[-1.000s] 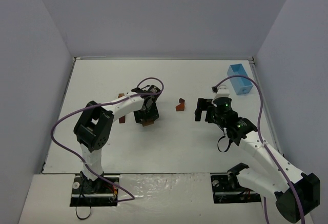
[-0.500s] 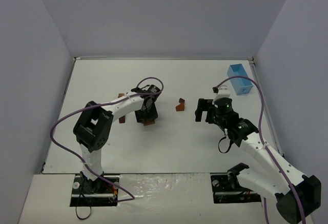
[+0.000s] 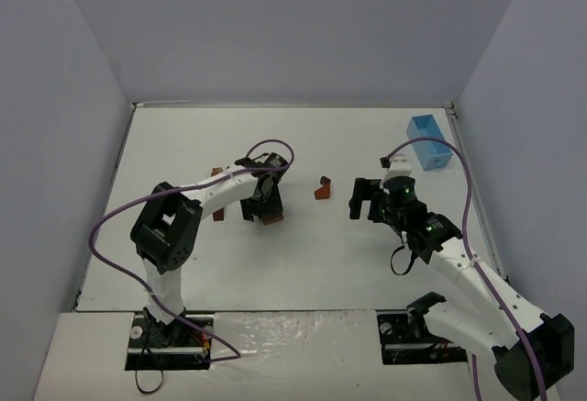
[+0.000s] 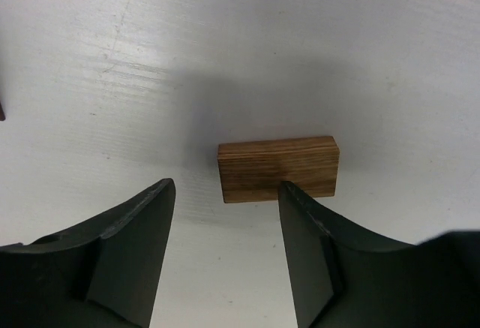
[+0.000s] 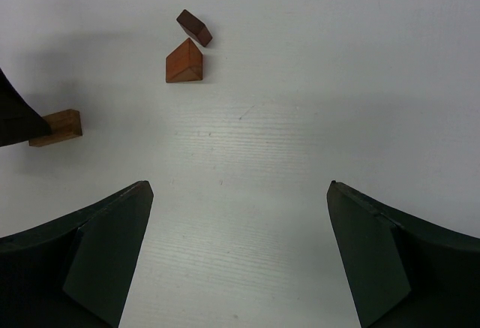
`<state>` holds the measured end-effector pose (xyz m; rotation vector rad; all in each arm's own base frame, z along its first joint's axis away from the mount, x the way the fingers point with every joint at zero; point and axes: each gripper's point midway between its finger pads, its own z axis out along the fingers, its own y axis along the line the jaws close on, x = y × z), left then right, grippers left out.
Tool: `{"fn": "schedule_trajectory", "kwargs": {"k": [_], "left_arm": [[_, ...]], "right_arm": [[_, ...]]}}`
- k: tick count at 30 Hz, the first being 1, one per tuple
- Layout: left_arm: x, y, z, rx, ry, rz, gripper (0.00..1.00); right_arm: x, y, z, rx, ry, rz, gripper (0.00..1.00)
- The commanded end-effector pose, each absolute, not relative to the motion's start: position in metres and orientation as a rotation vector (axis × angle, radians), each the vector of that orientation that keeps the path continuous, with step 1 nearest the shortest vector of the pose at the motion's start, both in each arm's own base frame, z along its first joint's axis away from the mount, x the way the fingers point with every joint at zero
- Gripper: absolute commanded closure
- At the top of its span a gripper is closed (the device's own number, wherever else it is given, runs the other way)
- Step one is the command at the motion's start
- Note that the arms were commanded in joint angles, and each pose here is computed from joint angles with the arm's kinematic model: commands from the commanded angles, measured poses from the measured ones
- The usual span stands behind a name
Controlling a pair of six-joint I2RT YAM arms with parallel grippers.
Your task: Build the wood block tower
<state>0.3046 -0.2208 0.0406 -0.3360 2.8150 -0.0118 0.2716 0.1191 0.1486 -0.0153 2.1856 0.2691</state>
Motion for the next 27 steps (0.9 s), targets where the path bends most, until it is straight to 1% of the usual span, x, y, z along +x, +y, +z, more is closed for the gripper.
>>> {"fn": "schedule_trajectory", "kwargs": {"k": [1,3,7,27], "left_arm": [[0.315,-0.233,0.091,-0.326,2.706,-0.124,0.41],[0.318,-0.236,0.098,-0.339,2.691,-0.142,0.34],[0.322,-0.242,0.091,-0.368,2.703,-0.145,0.29],[0.326,-0.252,0.060,-0.396,2.772,-0.090,0.29]], "right_arm": [[0.277,0.119,0.161,-0.008,2.128,0.290,0.00],[0.276,0.119,0.161,-0.008,2.128,0.288,0.00],[0.277,0.118,0.160,-0.008,2.131,0.283,0.00],[0.274,0.115,0.164,-0.009,2.109,0.290,0.00]]}}
